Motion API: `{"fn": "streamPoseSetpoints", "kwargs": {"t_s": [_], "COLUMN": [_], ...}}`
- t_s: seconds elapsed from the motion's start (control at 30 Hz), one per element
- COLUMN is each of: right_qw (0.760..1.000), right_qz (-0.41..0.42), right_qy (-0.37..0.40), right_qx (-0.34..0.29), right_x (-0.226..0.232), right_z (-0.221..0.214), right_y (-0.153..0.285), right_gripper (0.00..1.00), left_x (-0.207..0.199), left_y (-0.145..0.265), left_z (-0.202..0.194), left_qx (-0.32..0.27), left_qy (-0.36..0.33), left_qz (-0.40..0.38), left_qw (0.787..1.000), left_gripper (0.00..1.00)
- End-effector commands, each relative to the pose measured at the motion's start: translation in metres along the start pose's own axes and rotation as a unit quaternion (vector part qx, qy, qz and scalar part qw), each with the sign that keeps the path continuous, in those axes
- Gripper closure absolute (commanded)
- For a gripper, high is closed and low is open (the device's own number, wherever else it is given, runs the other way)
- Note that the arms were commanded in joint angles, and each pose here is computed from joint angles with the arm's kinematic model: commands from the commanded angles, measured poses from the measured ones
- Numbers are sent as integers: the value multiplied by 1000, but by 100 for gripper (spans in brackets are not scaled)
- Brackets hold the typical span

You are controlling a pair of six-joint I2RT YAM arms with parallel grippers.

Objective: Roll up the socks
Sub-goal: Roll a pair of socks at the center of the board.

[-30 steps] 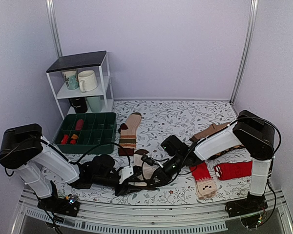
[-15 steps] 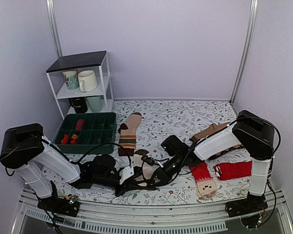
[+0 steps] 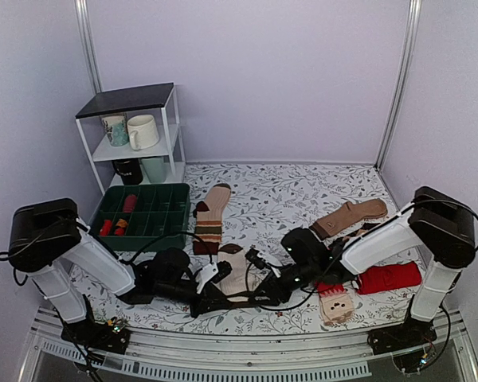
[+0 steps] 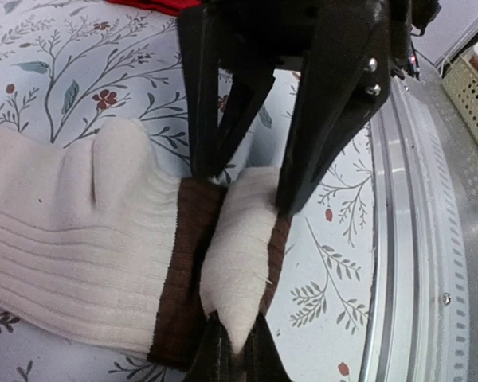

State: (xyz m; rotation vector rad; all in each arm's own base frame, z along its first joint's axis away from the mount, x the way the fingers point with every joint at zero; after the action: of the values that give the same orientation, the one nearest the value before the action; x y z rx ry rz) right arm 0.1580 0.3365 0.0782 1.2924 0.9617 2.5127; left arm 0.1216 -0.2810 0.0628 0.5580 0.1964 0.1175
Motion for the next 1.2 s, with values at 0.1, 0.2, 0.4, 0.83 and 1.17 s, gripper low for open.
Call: {"fn": "streamPoseSetpoints", "kwargs": {"t_s": [0.1,0.2,0.4,0.83,1.17], "right_qw": [959,940,917,925,940], "right_qz": [-65,-81,-105,-99,-100], "right_qy": [193,248,319,338,308], "right_qx": [-199,-220,-214,-146,-105], "right_x": [30,41,54,46,32], "right_z": [-14,-24,-30,-36,-45], "right_y": [36,34,23,-5,-24], "right_gripper": [51,50,50,51,54], "left_x": [0,1,3,4,5], "left_y": [2,3,2,3,4], "left_z": [-51,-56,-58,-59,-60], "left_qx": [106,119,128,125,123], "left_qy": [139,154,165,168,167], "left_qz": [-22,-29,-36,-38,-40], "left_qw": [984,980,977,977,977], "left_gripper": [100,100,100,100,100]}}
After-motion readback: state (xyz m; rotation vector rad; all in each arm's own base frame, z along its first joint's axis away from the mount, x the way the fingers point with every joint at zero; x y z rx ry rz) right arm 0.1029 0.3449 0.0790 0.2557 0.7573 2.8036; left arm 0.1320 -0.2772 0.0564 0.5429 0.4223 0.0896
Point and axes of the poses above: each gripper's point midway between its finger pads, its own y axis back along the fingers, its own x axis along the line the jaws close on, z = x × y, the point moved 8 cm from there along y, back along the fingers, and after that the axes turned 12 degrees about -y, right-handed, at the moved point
